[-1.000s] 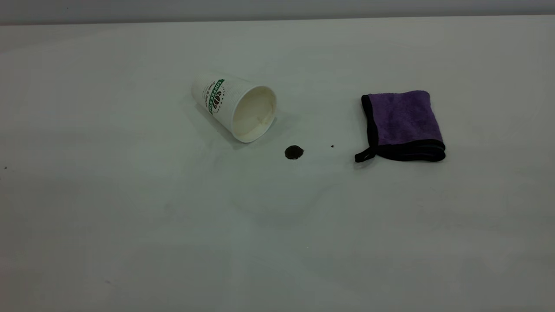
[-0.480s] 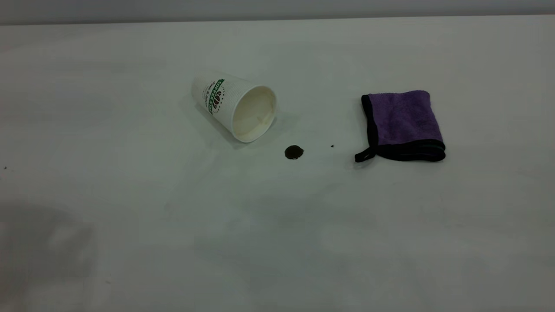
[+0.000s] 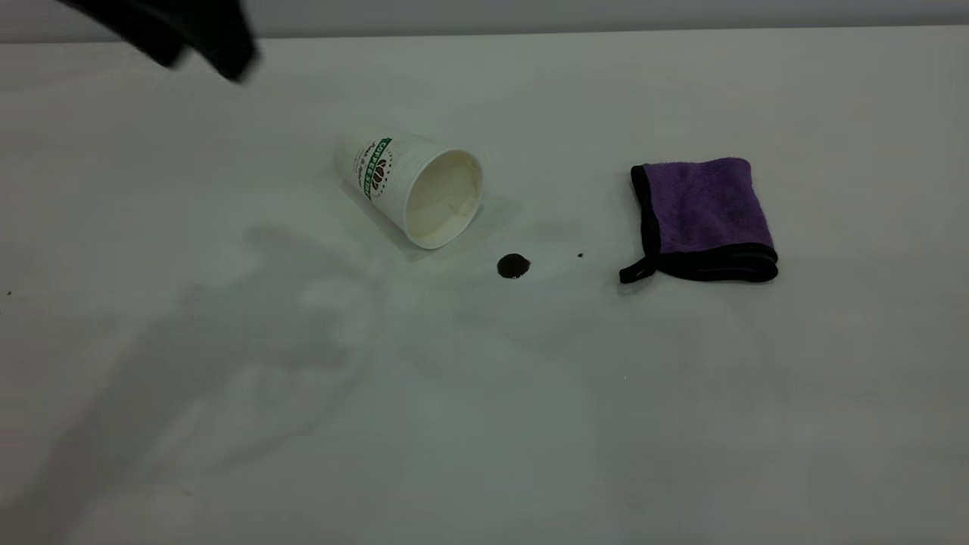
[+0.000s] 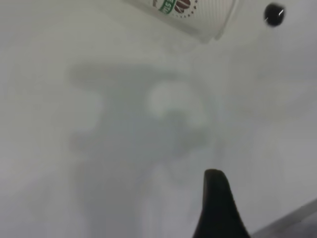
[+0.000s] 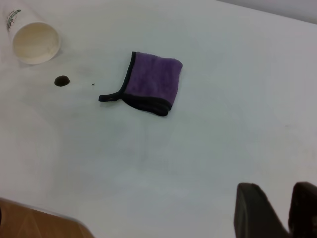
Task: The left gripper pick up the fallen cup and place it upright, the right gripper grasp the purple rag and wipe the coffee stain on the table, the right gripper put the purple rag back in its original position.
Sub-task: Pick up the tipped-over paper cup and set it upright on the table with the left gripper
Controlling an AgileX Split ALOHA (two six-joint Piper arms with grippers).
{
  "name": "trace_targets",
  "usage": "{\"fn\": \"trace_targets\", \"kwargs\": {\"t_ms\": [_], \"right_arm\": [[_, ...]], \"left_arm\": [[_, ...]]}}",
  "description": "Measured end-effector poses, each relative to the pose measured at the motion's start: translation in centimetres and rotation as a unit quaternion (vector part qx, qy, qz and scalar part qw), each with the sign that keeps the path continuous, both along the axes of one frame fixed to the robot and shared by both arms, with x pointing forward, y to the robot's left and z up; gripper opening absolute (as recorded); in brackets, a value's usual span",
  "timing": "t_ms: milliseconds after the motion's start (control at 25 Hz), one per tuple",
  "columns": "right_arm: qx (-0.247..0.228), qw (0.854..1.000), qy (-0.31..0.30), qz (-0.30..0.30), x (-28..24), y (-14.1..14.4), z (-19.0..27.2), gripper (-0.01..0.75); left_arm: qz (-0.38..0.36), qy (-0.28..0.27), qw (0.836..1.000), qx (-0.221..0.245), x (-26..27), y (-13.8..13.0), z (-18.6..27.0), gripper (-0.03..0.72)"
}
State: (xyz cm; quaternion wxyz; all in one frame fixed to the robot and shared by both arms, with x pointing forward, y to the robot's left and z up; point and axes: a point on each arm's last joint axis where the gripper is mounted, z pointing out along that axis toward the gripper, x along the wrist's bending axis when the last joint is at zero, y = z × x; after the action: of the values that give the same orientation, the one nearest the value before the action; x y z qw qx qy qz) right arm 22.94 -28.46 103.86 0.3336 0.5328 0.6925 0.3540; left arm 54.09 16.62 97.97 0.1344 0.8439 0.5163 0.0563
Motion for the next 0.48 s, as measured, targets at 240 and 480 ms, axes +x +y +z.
{"fn": "trace_targets", "kwargs": {"t_ms": [240,480], "right_arm": [[0.000,1.000,0.000,0.000,0.0,0.0,0.0,0.217],[0.000,1.000,0.000,0.000,0.0,0.0,0.0,0.228]], "left_arm": [[-0.039,-0.026,0.994,0.100,2.8,-5.8,-4.0,0.544],[-0.037,-0.068,0.987,0.142,5.0,-10.2,-8.0,0.544]]}}
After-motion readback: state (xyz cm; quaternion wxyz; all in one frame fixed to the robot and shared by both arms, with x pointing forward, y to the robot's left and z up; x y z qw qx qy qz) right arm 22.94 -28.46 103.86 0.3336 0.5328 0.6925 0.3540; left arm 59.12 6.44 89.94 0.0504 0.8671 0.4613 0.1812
